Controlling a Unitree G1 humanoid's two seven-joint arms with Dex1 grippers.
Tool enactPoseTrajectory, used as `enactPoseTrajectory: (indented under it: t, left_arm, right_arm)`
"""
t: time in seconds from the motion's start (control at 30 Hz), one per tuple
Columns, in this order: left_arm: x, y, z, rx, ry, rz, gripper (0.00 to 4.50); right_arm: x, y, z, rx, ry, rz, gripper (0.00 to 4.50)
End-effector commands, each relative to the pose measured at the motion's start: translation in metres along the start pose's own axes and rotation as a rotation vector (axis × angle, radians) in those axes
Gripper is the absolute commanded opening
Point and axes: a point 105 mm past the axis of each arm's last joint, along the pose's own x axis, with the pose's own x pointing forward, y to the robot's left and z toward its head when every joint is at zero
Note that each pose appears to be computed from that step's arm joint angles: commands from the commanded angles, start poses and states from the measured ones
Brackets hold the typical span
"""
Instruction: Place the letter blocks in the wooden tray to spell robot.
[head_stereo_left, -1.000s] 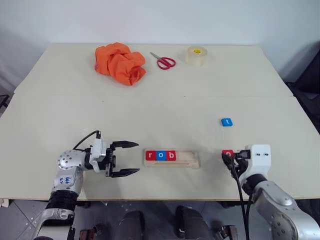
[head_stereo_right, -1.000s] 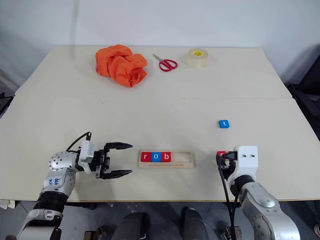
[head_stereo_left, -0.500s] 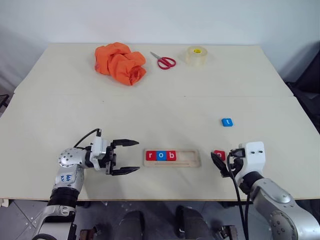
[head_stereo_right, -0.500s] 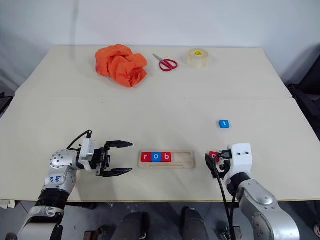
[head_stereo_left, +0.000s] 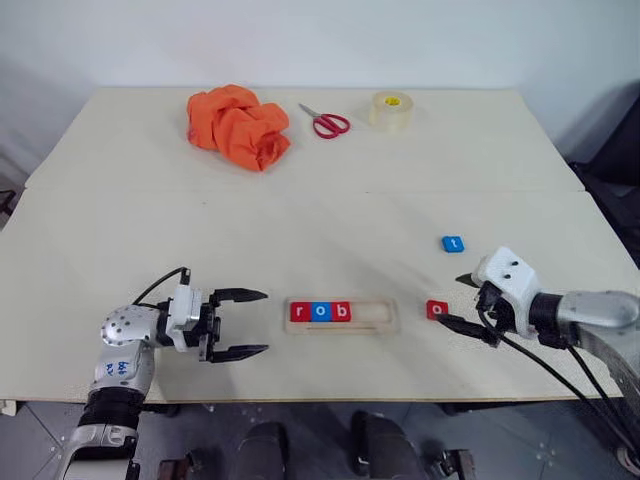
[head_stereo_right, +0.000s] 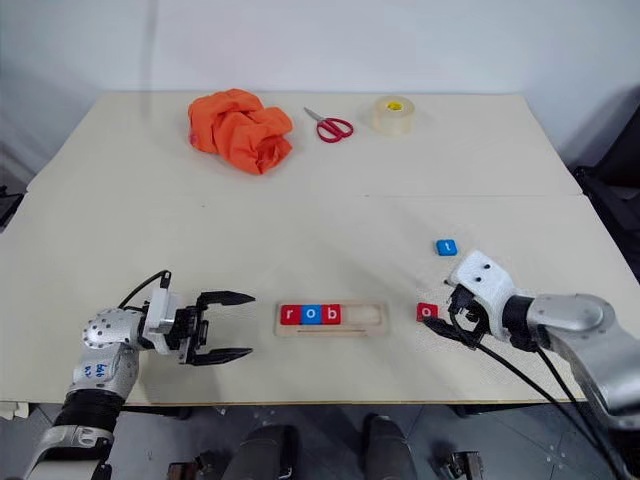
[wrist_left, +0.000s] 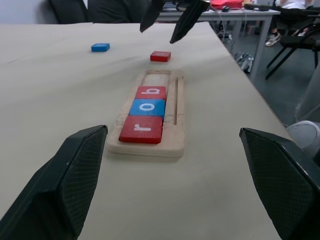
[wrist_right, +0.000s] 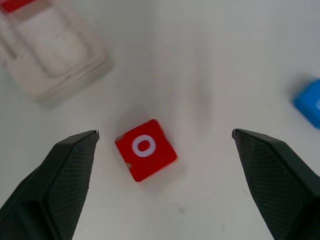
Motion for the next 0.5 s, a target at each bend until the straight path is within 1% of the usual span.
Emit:
enactPoseTrajectory:
  t: [0.03,0.2,0.23,0.3,0.33,0.37,0.4,0.43,0.47,0.5]
  left_arm:
    - [-0.008,-0.002,0.007,0.047,0.004,0.019,4.50]
    - [-0.012,-0.009,0.007,0.049,0.011,0.057,4.50]
    - [-0.012,-0.010,0.007,0.050,0.011,0.062,4.50]
    - [-0.013,-0.012,0.007,0.050,0.013,0.073,4.50]
    - [-0.014,-0.013,0.007,0.050,0.014,0.078,4.50]
    - [-0.014,-0.014,0.007,0.049,0.016,0.083,4.50]
    - [-0.015,-0.014,0.007,0.048,0.018,0.086,4.50]
    - [-0.015,-0.015,0.007,0.048,0.020,0.089,4.50]
    - [-0.016,-0.015,0.007,0.048,0.021,0.091,4.50]
    - [-0.016,-0.014,0.007,0.049,0.021,0.094,4.50]
  right_arm:
    - [0.005,-0.005,-0.004,-0.077,0.042,0.073,4.47]
    - [0.014,-0.010,-0.014,-0.119,0.106,0.146,4.47]
    - [0.015,-0.011,-0.014,-0.121,0.108,0.149,4.30]
    - [0.016,-0.011,-0.015,-0.117,0.115,0.159,3.91]
    - [0.016,-0.010,-0.015,-0.120,0.116,0.165,3.60]
    - [0.016,-0.011,-0.015,-0.127,0.122,0.164,3.17]
    - [0.016,-0.010,-0.015,-0.136,0.124,0.175,2.95]
    - [0.016,-0.009,-0.015,-0.145,0.127,0.179,2.51]
    - [0.016,-0.010,-0.015,-0.149,0.129,0.177,2.23]
    - [0.016,-0.010,-0.014,-0.152,0.125,0.178,1.85]
